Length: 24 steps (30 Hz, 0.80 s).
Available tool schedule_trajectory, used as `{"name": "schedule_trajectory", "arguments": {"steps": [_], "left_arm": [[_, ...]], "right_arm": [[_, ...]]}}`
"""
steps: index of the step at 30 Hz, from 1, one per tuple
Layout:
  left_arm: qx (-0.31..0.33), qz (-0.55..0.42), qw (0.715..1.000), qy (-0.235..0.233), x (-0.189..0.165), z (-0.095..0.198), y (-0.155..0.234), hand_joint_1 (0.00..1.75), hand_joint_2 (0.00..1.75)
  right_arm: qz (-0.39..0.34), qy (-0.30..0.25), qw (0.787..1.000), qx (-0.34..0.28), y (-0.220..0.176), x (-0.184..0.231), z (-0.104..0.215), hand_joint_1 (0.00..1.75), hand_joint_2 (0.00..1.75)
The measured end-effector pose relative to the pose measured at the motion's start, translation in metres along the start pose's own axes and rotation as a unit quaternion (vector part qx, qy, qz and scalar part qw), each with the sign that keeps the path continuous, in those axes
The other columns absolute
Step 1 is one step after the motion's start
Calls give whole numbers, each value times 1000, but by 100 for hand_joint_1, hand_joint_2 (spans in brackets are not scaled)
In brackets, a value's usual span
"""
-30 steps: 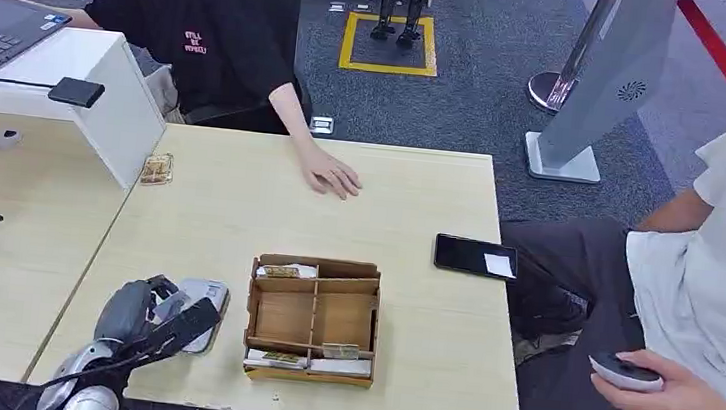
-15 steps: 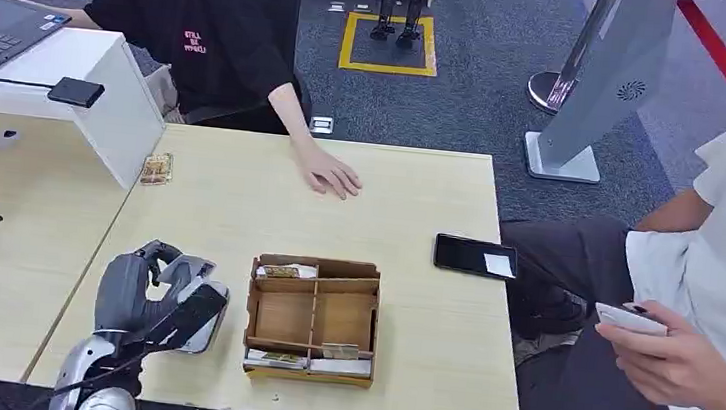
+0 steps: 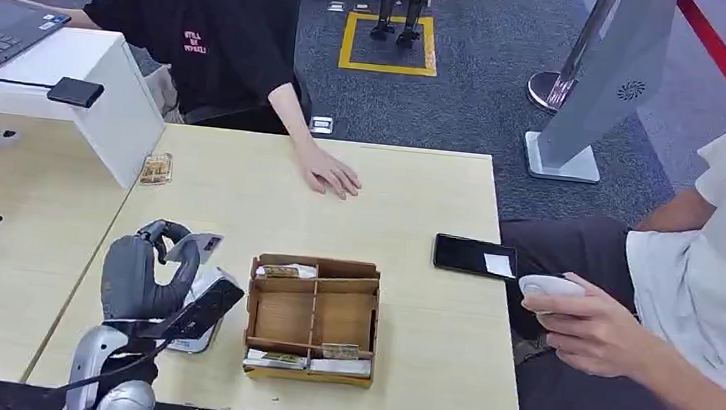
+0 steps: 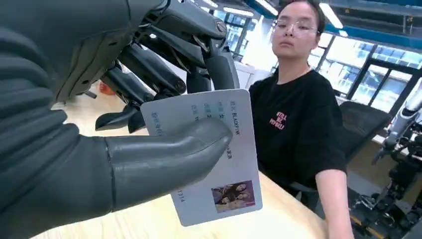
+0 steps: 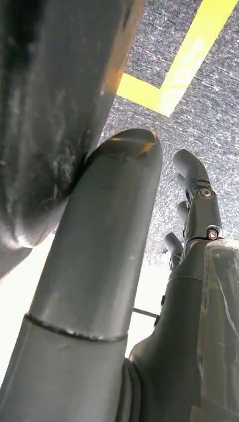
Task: Pass the card to the sensor for recognition and then transmit it.
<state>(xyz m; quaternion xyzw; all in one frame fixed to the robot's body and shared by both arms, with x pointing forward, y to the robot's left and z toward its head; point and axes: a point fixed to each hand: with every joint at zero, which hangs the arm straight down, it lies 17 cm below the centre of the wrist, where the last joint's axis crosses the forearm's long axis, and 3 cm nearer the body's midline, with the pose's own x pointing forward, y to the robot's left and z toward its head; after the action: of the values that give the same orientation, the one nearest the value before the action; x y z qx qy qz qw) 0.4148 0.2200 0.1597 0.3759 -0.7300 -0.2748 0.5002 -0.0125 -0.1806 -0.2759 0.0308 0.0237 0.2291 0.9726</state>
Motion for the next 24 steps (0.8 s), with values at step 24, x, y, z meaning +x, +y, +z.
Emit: {"name": "schedule_trajectory", "arguments": {"steps": [24], "left_arm": [[60, -247, 967, 27, -35, -152, 27, 175, 175]], "right_arm": [[68, 4, 998, -19, -9, 5, 0, 0, 0]]}}
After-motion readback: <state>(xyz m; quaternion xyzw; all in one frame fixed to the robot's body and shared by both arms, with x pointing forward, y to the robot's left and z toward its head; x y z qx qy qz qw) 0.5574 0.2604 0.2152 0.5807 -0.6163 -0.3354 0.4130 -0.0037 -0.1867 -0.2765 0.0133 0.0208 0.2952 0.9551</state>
